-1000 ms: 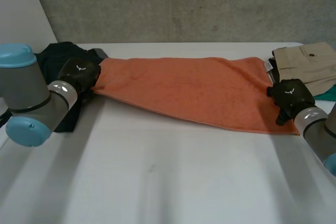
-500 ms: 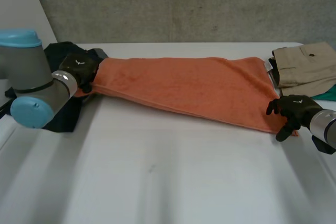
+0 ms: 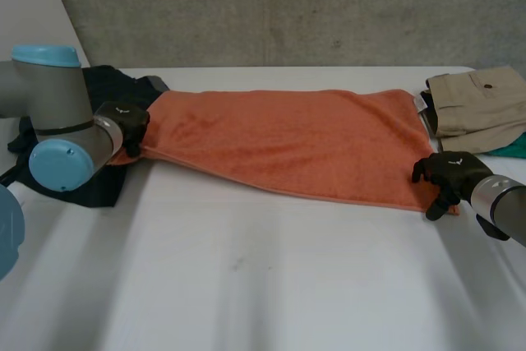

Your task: Fold the laundry.

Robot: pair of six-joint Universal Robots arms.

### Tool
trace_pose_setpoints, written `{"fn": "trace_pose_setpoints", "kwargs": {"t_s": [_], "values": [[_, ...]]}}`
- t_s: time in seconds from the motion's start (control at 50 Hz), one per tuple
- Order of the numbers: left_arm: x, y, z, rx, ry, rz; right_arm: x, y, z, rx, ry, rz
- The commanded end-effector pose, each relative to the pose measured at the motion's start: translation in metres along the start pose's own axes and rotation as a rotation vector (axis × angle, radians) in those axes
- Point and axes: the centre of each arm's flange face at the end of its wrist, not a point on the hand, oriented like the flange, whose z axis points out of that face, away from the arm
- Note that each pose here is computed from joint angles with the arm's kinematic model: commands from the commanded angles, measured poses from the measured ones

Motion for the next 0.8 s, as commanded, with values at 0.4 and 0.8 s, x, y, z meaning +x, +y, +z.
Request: {"fn": "trace_pose_setpoints", "kwargs": {"t_s": [0.4, 0.8], "values": [[0.000, -0.010, -0.012, 0.037, 0.020, 0.001, -0.001, -0.004, 0.022, 0.093, 0.039, -0.119], [0.004, -0.017, -0.060, 0.012, 0.056, 0.072, 0.017, -0.034, 0.000, 0.150, 0.119, -0.179]]}}
